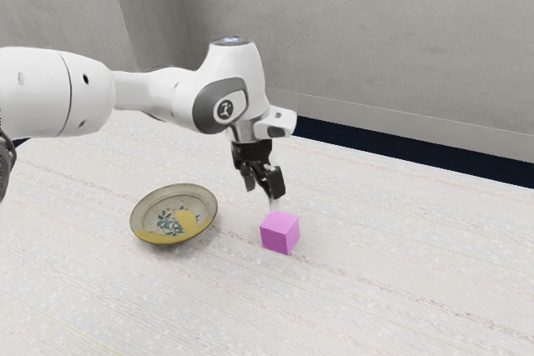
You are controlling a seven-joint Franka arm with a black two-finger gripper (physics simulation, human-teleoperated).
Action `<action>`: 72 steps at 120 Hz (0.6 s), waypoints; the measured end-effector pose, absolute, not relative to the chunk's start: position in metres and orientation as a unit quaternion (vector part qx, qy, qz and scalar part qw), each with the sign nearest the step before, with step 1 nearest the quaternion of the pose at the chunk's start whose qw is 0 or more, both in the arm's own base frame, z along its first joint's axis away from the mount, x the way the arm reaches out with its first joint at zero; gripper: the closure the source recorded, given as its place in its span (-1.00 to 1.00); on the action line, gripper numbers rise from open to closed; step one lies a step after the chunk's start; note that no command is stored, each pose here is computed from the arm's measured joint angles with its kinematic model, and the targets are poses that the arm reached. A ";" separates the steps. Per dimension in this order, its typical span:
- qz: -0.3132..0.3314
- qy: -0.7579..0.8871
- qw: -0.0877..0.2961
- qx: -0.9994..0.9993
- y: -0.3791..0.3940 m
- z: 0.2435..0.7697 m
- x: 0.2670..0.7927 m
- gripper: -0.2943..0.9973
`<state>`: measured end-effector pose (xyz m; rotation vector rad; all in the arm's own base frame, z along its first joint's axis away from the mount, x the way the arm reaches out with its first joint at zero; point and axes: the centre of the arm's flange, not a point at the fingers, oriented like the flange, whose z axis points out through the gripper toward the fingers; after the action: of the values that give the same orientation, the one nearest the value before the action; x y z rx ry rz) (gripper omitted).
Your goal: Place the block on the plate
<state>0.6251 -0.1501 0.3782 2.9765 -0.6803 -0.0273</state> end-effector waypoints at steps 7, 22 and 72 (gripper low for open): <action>-0.005 -0.203 0.045 0.978 -0.154 0.367 0.626 -0.54; -0.004 -0.168 0.043 0.985 -0.159 0.338 0.636 -0.54; 0.002 -0.076 0.039 0.996 -0.154 0.276 0.659 -0.54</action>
<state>0.6590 -0.1543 0.2761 3.0537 -0.2333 0.0063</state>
